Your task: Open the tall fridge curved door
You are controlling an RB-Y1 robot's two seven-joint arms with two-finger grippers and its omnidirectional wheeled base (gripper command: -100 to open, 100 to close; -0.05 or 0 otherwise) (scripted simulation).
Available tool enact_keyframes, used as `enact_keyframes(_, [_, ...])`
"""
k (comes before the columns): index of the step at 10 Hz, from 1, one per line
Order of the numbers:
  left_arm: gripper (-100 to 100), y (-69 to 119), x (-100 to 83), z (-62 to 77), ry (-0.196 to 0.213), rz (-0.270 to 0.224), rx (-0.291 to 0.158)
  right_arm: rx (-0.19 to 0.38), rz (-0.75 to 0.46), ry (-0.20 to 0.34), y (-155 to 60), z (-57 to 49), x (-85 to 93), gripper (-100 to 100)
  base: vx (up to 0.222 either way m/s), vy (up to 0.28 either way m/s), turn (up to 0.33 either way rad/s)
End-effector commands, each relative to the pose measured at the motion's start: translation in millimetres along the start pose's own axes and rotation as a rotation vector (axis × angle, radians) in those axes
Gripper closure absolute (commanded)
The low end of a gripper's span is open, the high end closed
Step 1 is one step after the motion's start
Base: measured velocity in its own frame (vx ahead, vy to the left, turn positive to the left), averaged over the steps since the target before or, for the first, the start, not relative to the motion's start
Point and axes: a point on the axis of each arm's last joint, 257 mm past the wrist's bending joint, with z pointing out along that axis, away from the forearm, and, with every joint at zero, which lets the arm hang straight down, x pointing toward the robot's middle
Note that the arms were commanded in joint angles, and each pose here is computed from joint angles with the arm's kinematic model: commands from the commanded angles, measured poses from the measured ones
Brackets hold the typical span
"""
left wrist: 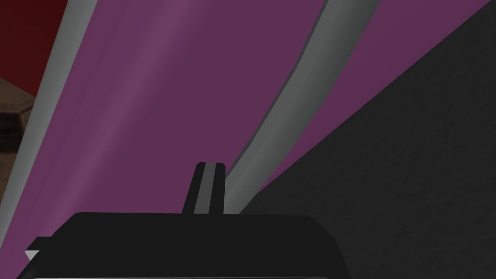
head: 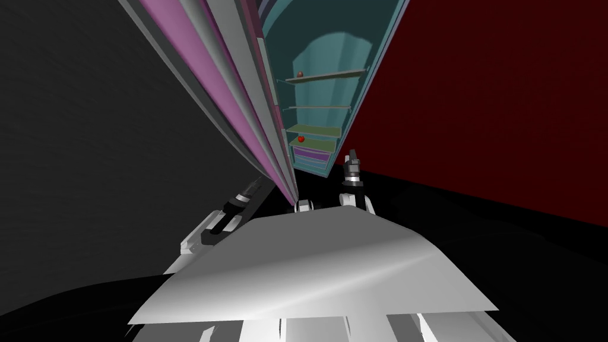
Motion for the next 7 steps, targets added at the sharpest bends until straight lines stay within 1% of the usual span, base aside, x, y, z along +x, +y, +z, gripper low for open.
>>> enact_keyframes(1, [100,-0.1,0.0,0.0,0.0,0.0,0.0,0.0,0.0,0.0,0,0.0,0.0,0,0.0,0.0,0.0])
enact_keyframes(3, [100,-0.1,0.0,0.0,0.0,0.0,0.0,0.0,0.0,0.0,0,0.0,0.0,0,0.0,0.0,0.0])
enact_keyframes(4, [100,-7.3,4.8,0.1,0.014,-0.002,0.021,0.0,0.0,0.0,0,0.0,0.0,0,-0.003,0.075,0.015])
enact_keyframes(5, [100,-7.3,4.8,0.1,0.014,-0.002,0.021,0.0,0.0,0.0,0,0.0,-0.1,0,-0.004,0.147,0.015])
enact_keyframes(6, [100,-14.6,9.5,-0.1,0.028,-0.005,0.042,0.0,0.0,0.0,0,0.0,-0.1,0,-0.008,0.237,-0.011])
enact_keyframes(7, [100,-14.6,9.5,-0.1,0.028,-0.005,0.042,0.0,-0.001,0.0,0,0.0,-0.1,0,-0.016,0.222,-0.068])
